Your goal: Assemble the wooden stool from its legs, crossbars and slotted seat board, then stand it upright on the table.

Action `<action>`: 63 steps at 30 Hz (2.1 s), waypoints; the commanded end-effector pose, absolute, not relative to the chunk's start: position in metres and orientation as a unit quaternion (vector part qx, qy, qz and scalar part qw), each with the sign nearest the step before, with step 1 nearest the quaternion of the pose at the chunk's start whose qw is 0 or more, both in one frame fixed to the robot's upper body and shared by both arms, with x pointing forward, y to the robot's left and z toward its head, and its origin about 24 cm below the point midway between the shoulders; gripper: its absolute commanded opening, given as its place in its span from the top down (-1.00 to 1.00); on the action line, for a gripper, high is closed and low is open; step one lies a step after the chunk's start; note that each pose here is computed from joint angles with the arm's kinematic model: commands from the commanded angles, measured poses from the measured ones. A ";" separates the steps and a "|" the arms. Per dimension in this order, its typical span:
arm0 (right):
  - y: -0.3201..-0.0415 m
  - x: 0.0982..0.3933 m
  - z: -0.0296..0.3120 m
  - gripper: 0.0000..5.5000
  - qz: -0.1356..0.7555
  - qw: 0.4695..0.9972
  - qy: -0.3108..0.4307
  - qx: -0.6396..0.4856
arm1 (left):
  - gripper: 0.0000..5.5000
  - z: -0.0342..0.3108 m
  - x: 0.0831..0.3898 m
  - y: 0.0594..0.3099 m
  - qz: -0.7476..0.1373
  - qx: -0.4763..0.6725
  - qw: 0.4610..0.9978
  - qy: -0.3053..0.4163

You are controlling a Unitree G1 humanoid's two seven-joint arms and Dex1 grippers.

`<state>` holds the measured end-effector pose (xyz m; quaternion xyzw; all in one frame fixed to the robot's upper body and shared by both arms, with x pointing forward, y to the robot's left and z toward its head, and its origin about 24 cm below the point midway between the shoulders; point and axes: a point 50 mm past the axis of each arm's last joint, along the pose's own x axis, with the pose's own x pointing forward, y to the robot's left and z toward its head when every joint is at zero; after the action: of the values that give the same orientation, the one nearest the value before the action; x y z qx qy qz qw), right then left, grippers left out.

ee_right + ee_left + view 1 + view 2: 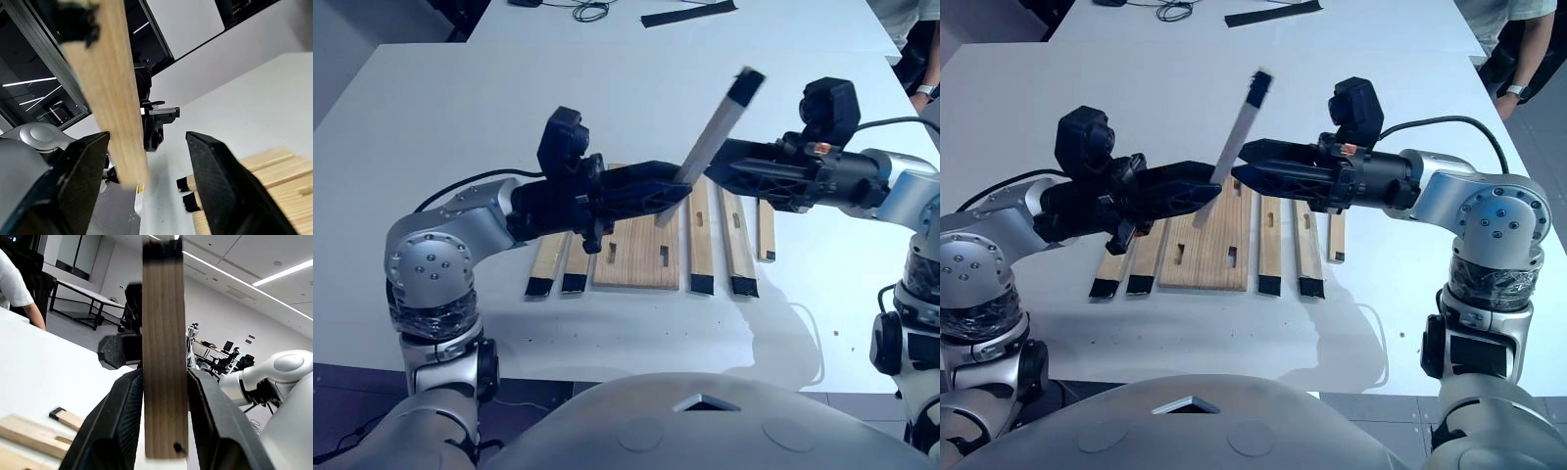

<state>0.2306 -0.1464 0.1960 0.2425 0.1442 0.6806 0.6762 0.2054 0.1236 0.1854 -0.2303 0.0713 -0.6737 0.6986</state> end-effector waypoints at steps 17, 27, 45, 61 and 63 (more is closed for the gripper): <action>-0.148 0.230 0.199 -0.06 0.690 0.688 0.159 0.159 | 0.52 0.166 0.197 0.131 -0.677 -0.162 0.706 0.129; -0.138 0.221 0.197 -0.06 0.723 0.652 0.180 0.141 | 0.52 0.163 0.196 0.135 -0.695 -0.130 0.691 0.153; -0.121 0.224 0.185 -0.06 0.740 0.635 0.201 0.094 | 0.52 0.165 0.195 0.133 -0.705 -0.112 0.681 0.165; -0.112 0.223 0.182 -0.06 0.745 0.630 0.199 0.093 | 0.52 0.151 0.201 0.133 -0.684 -0.089 0.698 0.193; -0.111 0.224 0.181 -0.06 0.744 0.632 0.199 0.091 | 0.52 0.150 0.202 0.133 -0.683 -0.085 0.699 0.194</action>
<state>0.2235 -0.1144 0.1767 0.1060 0.2084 0.7393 0.6314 0.1999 0.1313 0.1509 -0.1000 0.1868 -0.6876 0.6945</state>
